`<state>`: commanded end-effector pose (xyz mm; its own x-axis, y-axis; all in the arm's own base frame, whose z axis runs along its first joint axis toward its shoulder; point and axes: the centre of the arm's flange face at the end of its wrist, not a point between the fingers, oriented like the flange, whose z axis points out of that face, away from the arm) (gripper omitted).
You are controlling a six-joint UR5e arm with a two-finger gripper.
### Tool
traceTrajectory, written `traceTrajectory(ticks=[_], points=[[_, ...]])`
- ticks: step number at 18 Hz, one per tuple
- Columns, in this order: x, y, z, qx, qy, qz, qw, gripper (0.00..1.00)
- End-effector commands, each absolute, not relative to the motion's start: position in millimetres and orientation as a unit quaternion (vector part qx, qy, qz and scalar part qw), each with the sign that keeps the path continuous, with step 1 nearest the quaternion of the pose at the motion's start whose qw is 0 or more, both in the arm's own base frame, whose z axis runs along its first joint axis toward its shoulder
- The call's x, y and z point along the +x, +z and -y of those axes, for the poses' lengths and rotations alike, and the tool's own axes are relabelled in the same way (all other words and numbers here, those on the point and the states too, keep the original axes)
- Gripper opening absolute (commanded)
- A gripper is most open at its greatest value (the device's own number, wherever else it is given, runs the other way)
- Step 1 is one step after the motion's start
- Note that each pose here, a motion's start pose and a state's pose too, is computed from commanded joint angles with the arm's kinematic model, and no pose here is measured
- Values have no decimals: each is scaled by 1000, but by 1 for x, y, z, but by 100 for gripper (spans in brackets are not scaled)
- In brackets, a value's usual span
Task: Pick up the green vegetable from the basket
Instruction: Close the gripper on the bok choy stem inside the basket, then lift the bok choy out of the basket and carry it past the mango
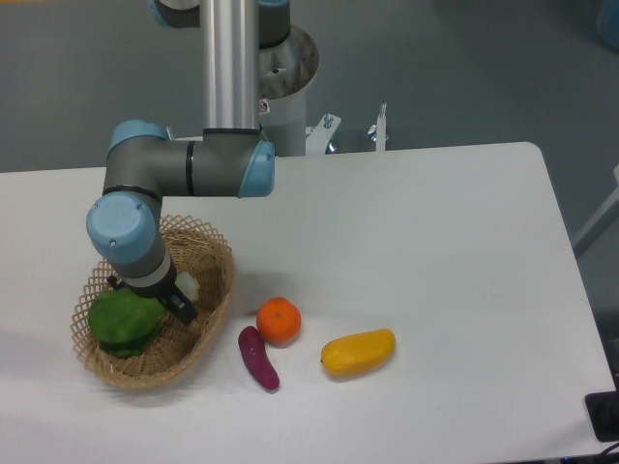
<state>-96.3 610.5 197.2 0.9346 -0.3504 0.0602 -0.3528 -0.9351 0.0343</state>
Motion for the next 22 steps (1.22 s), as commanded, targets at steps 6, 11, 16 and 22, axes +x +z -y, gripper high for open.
traceTrajectory(ticks=[6, 11, 16, 22], points=[[-94, 216, -608, 986, 23, 167, 8, 25], [-104, 238, -607, 987, 25, 161, -13, 24], [-138, 267, -603, 989, 33, 133, -51, 24], [-180, 285, -599, 992, 21, 104, -67, 24]])
